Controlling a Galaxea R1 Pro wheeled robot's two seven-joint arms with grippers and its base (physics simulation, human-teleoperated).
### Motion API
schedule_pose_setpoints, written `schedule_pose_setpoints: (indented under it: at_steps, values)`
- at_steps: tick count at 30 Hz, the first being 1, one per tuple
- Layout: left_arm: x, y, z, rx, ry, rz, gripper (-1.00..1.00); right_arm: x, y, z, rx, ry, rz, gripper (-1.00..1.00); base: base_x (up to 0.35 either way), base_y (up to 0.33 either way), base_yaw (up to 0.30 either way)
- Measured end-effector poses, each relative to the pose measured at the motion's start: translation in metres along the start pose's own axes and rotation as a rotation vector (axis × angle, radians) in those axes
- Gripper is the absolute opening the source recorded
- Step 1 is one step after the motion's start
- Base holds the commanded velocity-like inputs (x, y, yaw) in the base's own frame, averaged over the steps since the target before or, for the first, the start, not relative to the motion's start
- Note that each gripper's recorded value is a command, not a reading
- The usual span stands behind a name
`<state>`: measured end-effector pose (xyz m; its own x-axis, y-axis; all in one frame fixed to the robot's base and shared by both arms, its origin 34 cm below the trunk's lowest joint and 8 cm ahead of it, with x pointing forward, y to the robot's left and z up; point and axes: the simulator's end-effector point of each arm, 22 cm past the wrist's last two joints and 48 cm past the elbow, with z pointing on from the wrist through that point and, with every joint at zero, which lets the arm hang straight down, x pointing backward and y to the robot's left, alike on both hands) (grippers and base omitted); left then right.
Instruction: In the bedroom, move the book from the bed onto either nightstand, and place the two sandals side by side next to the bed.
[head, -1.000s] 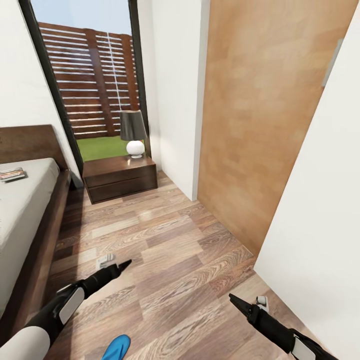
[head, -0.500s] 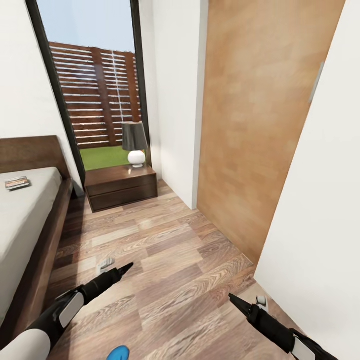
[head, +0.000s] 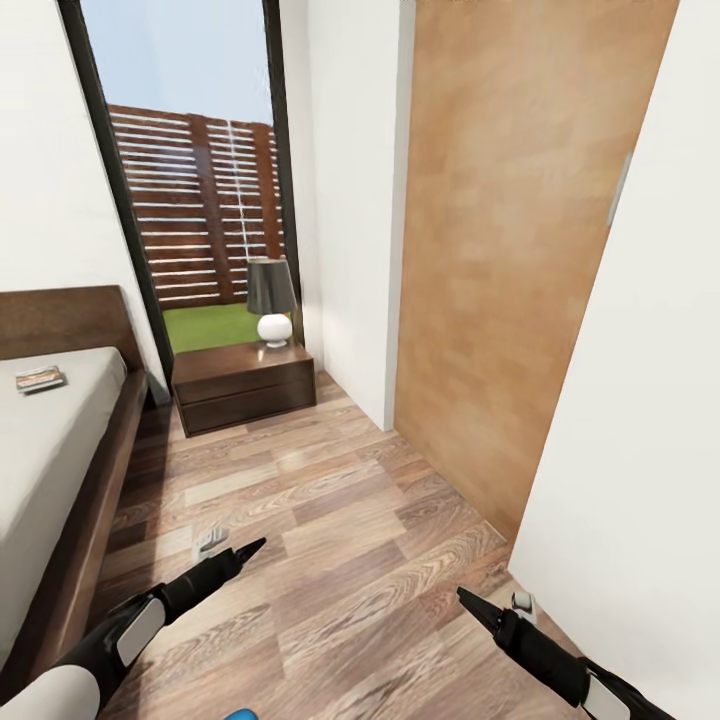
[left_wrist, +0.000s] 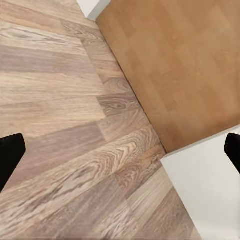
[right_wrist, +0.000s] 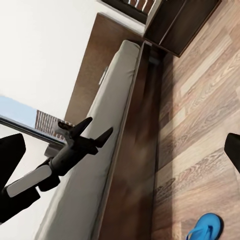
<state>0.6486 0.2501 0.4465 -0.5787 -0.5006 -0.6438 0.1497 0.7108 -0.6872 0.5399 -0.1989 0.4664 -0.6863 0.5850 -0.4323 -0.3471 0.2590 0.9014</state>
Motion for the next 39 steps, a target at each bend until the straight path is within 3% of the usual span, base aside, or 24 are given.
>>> schedule_pose_setpoints:
  at_steps: [7,20,39]
  values:
    - [-0.002,-0.002,-0.006,-0.009,0.015,-0.030,1.00,-0.009,0.013,0.003,0.000,0.002,-0.001,1.00,0.000,0.000,0.000]
    - [0.009,-0.008,-0.012,0.052,0.023,-0.075,1.00,-0.009,0.013,0.004,-0.001,0.002,0.000,1.00,0.000,0.000,0.000]
    - [0.014,-0.009,-0.012,0.060,0.029,-0.086,1.00,-0.007,0.014,0.004,-0.004,0.006,-0.002,1.00,0.000,0.000,0.000]
